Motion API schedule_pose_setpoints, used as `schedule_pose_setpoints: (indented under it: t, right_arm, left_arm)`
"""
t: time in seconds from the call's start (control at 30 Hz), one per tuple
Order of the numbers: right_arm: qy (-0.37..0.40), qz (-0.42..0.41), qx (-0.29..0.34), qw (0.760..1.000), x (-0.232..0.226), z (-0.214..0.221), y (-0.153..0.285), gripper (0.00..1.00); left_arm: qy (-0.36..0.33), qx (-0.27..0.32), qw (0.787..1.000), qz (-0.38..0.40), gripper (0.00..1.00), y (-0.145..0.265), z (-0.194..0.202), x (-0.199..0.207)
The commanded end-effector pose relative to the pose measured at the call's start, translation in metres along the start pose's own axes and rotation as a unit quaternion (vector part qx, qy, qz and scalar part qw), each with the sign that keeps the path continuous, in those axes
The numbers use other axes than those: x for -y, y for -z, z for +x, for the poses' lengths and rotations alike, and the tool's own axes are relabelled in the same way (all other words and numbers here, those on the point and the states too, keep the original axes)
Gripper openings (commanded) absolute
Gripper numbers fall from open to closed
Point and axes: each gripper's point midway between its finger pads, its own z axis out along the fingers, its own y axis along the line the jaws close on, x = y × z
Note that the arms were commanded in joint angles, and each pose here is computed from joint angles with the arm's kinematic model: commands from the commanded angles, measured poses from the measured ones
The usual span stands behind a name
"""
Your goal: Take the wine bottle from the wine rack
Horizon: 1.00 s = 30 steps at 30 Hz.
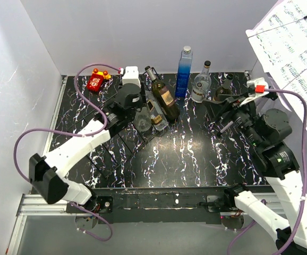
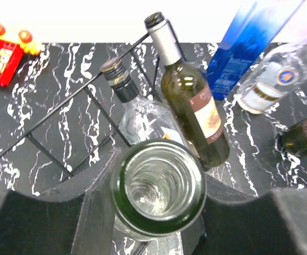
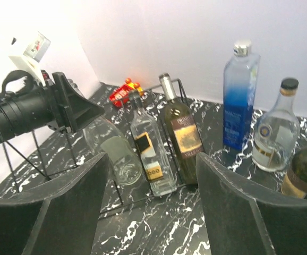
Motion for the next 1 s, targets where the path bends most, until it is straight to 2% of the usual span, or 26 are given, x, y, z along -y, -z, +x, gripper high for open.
schedule_pose_setpoints:
  t: [0.0, 0.13, 0.3, 0.37, 0.6, 0.97]
  right_arm:
    - [0.01, -0.064, 0.053, 0.997, -0.031, -0.045, 0.02, 0.73]
    - [0.006, -0.103, 0.069, 0.992, -0.047, -0.056, 0.028, 0.73]
    - [-0.011, -0.173, 0.087, 0.981, -0.076, -0.074, 0.04, 0.73]
    - [-0.024, -0.199, 0.093, 0.975, -0.087, -0.082, 0.044, 0.73]
    - [-0.049, -0.227, 0.118, 0.966, -0.1, -0.099, 0.057, 0.72]
    - [-0.061, -0.238, 0.16, 0.956, -0.107, -0.125, 0.076, 0.72]
  left_arm:
    - [0.034, 0.15, 0.979, 0.134, 0.0, 0.049, -0.096, 0.026]
    - [0.028, 0.166, 0.958, 0.233, 0.0, 0.075, -0.098, 0.053]
    - [0.009, 0.168, 0.909, 0.38, 0.0, 0.113, -0.079, 0.096]
    - [-0.002, 0.159, 0.895, 0.417, 0.0, 0.121, -0.066, 0.113]
    - [-0.03, 0.15, 0.858, 0.49, 0.0, 0.141, -0.037, 0.164]
    - [-0.042, 0.138, 0.819, 0.555, 0.0, 0.145, -0.009, 0.243]
